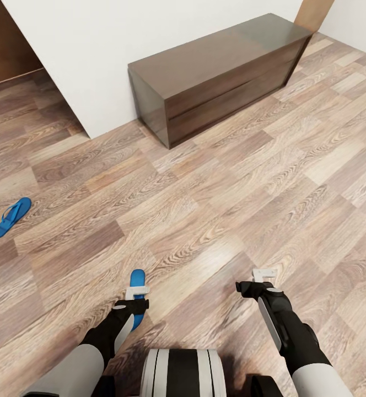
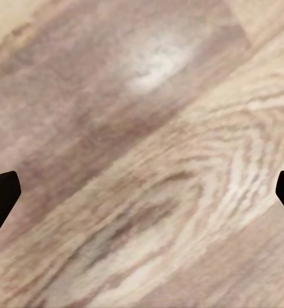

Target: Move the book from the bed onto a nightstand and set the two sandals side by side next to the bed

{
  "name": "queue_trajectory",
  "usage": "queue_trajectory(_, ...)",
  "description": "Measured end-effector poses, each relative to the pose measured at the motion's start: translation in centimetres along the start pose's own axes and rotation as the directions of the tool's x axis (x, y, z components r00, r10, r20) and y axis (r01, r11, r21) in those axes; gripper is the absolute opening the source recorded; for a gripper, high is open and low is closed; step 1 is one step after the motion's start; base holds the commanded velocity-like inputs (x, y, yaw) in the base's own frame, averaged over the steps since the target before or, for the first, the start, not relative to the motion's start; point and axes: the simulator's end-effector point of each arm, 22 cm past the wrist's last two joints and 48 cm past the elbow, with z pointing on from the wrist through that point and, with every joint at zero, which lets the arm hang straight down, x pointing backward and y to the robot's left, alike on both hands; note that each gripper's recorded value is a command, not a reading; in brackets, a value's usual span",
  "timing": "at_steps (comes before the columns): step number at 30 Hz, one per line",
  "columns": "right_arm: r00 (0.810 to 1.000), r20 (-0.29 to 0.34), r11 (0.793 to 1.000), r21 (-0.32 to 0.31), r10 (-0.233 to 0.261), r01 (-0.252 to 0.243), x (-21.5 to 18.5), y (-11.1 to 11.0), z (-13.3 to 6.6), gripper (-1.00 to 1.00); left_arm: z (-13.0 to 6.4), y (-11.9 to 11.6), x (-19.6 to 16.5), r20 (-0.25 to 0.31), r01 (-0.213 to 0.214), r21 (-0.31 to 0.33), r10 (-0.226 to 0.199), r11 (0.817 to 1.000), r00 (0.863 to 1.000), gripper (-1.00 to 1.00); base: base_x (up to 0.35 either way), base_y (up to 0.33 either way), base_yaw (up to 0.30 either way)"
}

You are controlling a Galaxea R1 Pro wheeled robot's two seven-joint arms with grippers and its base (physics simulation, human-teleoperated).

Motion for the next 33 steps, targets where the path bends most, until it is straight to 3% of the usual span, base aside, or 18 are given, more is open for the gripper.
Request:
queue_trajectory(4,1.000,0.000,1.000,0.000,0.000,0.000,-0.02,-0.02,0.00,1.00,0.00,0.00,0.00,0.000,0.000,0.000,0.000,1.000,1.000,1.00,0.000,0.000,0.000)
queue_trajectory(5,1.000,0.000,1.000,0.000,0.000,0.000,-0.02,-0.01,0.00,1.00,0.00,0.00,0.00,0.000,-0.001,0.000,0.001,1.000,1.000,-1.00,0.000,0.000,0.000)
queue_trajectory(33,1.000,-0.001,1.000,0.000,0.000,0.000,0.06,0.00,0.02,1.00,0.00,0.07,-0.05,0.005,0.003,-0.002,-0.003,1.000,1.000,-1.00,0.000,0.000,0.000)
